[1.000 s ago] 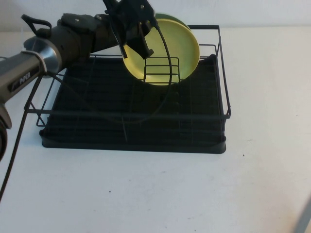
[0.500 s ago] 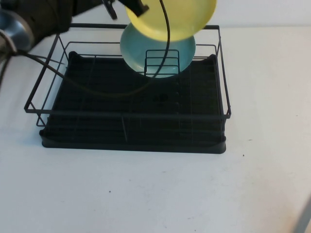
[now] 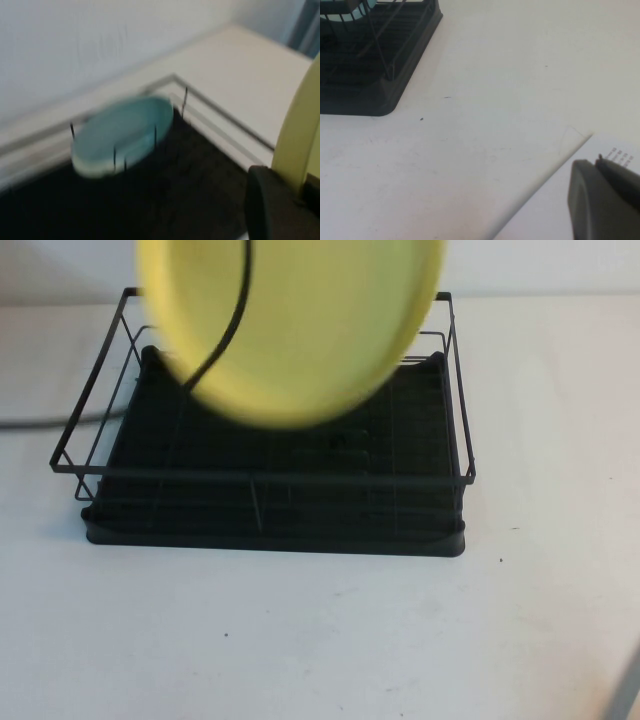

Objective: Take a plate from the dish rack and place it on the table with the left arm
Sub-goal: Place the plate from the table

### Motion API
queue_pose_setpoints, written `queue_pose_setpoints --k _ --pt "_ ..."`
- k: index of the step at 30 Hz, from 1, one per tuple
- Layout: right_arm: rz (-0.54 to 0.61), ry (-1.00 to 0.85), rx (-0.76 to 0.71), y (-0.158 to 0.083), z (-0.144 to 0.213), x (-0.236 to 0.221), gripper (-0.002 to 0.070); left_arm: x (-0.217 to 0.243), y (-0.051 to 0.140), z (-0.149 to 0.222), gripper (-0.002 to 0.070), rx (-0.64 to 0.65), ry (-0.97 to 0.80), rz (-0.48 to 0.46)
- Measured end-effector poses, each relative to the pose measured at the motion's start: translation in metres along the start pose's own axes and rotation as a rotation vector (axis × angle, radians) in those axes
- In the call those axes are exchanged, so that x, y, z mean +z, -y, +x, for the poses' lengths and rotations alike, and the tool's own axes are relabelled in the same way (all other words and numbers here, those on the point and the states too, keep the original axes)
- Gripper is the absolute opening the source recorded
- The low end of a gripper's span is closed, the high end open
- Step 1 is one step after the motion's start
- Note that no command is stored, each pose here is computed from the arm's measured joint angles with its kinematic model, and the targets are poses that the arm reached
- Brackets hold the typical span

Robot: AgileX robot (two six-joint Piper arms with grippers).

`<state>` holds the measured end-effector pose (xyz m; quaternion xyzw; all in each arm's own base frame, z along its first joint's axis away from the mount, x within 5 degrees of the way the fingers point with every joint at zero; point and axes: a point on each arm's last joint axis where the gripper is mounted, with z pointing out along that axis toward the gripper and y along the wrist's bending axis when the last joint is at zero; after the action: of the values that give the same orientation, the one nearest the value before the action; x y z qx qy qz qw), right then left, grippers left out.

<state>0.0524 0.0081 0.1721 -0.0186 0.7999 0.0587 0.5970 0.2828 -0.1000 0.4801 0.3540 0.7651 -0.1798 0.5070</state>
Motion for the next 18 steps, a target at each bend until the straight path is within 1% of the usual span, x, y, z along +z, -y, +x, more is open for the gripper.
queue_pose_setpoints --k 3,5,6,8,11,13,15,18 --pt "0.000 0.000 0.000 0.000 0.000 0.000 -0.0020 -0.006 0.000 0.051 0.0003 -0.128 -0.266 0.049" --pt "0.000 0.000 0.000 0.000 0.000 0.000 -0.0020 -0.007 0.004 0.085 0.0003 -0.203 -0.376 0.071" --pt "0.000 0.000 0.000 0.000 0.000 0.000 -0.0020 -0.008 0.009 0.100 0.0003 -0.232 -0.413 0.080" --pt "0.000 0.000 0.000 0.000 0.000 0.000 -0.0020 -0.011 0.023 0.125 0.0003 -0.280 -0.448 0.100" --pt "0.000 0.000 0.000 0.000 0.000 0.000 -0.0020 -0.004 0.045 0.170 0.0002 -0.388 -0.480 0.176" --pt "0.000 0.000 0.000 0.000 0.000 0.000 -0.0020 0.005 0.056 0.196 0.0002 -0.465 -0.483 0.226" --pt "0.000 0.000 0.000 0.000 0.000 0.000 -0.0020 0.013 0.065 0.223 0.0002 -0.530 -0.486 0.247" --pt "0.000 0.000 0.000 0.000 0.000 0.000 -0.0020 0.022 0.071 0.251 0.0002 -0.583 -0.479 0.230"
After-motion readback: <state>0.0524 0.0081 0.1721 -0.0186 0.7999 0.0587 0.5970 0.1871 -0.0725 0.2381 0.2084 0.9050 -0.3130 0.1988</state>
